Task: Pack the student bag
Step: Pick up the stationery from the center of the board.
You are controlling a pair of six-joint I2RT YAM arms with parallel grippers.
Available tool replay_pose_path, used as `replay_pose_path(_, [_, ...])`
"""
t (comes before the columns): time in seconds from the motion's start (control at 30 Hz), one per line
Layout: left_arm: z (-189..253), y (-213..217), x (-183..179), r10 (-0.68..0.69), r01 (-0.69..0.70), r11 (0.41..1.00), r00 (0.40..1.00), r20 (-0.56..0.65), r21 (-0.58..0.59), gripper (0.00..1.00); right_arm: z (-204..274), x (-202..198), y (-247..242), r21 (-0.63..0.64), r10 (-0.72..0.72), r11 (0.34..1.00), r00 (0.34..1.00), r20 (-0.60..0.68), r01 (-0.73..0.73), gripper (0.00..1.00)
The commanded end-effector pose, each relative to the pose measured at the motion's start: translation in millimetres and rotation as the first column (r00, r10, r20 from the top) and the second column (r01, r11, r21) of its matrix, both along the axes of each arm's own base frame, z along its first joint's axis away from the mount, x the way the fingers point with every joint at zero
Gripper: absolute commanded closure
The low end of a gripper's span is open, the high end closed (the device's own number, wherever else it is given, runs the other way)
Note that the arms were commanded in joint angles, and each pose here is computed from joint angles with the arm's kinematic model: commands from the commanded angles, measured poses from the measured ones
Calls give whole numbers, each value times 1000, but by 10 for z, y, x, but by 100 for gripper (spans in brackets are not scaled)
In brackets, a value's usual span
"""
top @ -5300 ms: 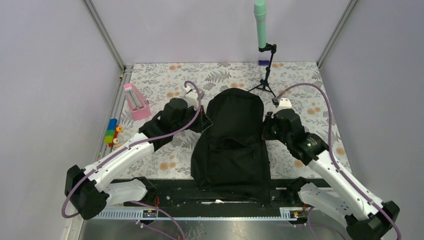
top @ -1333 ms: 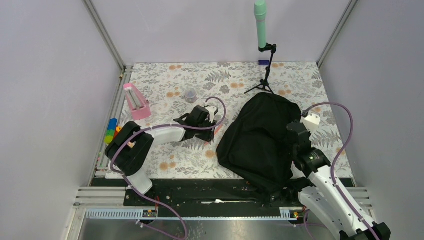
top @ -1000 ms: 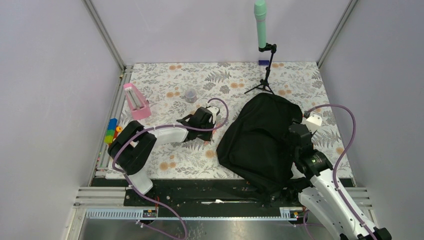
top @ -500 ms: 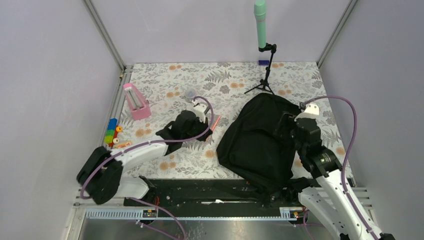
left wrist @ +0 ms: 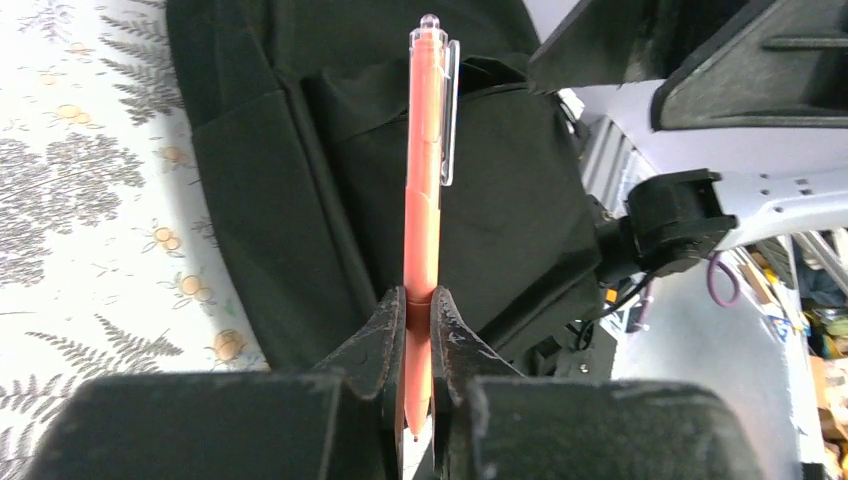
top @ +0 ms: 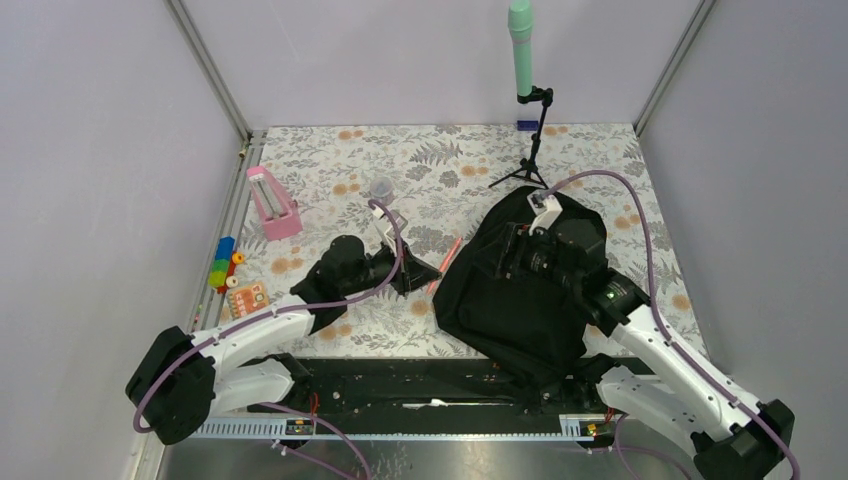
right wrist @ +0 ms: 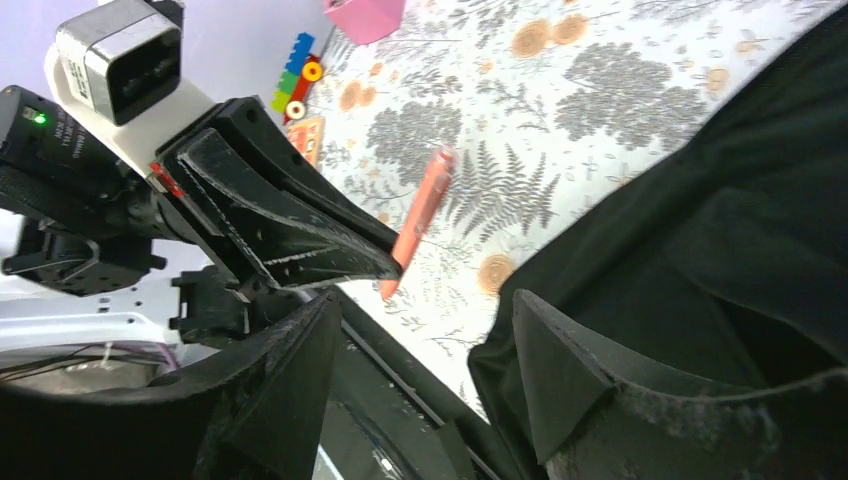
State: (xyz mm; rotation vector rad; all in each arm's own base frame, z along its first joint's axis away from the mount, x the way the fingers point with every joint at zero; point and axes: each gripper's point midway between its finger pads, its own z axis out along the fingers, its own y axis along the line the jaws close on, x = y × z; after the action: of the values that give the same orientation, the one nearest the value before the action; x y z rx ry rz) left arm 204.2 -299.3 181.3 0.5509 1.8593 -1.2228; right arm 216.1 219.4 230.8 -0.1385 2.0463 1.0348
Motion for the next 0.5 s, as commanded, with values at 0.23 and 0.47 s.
replay_pose_path(0.23, [441,-181,-341,-167,182,974,980,111,-135,100,185,94,438,117,38,993,999,-24,-35,40])
replay_pose_path(0.47, [402,-230,-357,-185,197,973,977,102,-122,100,204,106,489,163,41,986,999,-28,-36,53])
